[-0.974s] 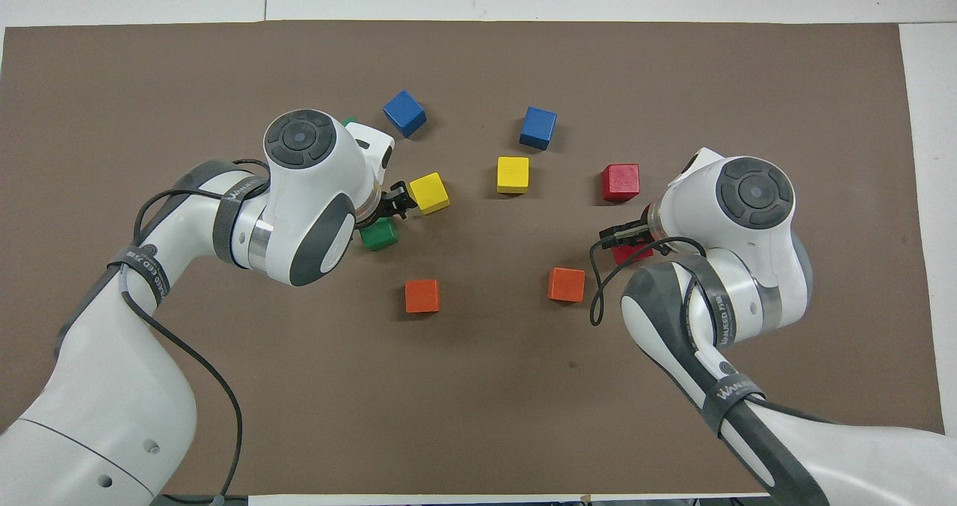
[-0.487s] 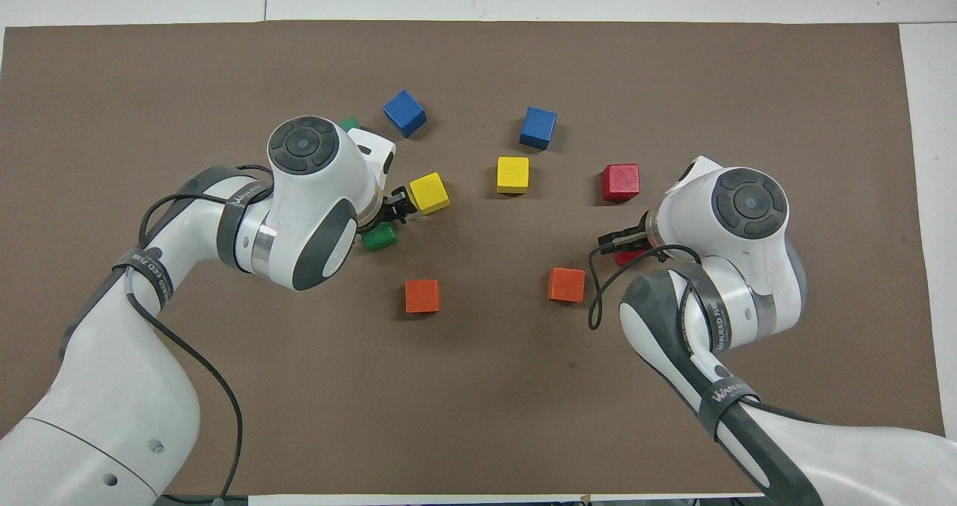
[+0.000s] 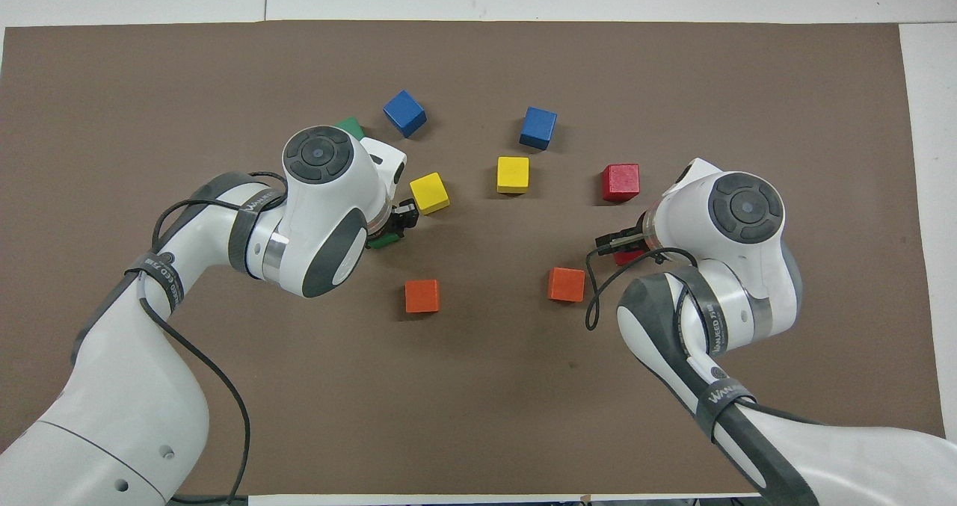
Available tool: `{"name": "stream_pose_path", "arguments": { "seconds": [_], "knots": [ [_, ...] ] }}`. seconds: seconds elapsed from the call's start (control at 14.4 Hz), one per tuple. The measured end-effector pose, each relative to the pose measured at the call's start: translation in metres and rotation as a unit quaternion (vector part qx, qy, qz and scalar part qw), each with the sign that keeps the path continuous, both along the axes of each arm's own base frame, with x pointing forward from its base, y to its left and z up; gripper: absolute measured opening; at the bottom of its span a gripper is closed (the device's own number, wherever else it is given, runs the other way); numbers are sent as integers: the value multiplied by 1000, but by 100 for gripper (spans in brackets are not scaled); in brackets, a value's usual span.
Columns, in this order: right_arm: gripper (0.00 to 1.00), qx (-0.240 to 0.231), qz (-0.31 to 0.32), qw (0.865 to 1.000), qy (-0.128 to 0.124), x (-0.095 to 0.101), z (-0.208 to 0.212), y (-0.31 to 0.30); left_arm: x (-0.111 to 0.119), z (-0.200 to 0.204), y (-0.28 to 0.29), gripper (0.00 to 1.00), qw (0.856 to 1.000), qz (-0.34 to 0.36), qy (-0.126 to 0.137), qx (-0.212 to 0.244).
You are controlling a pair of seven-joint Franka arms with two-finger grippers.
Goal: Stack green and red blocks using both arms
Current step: 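Carry the green block outward with the left gripper while the right gripper carries red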
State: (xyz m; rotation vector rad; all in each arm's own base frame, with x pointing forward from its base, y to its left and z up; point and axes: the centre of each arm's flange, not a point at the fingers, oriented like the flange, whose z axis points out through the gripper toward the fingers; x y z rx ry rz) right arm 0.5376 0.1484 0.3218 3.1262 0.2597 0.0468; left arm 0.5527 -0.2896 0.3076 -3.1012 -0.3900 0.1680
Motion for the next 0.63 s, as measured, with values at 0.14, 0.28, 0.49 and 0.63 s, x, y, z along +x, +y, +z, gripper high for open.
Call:
{"name": "stream_pose_path", "arguments": {
  "seconds": [0.14,0.28,0.49,0.63],
  "knots": [
    [100,1,0,1000,-4,1,-4,1,6,15,23,55,999,-41,6,3],
    [100,2,0,1000,-7,2,-9,1,18,41,70,55,997,-74,11,2],
    [82,2,-1,1000,-6,1,-12,1,36,66,148,55,995,-100,2,-7],
    [58,2,-7,1000,-6,1,-12,1,44,66,188,55,993,-114,1,-12]
  ]
}}
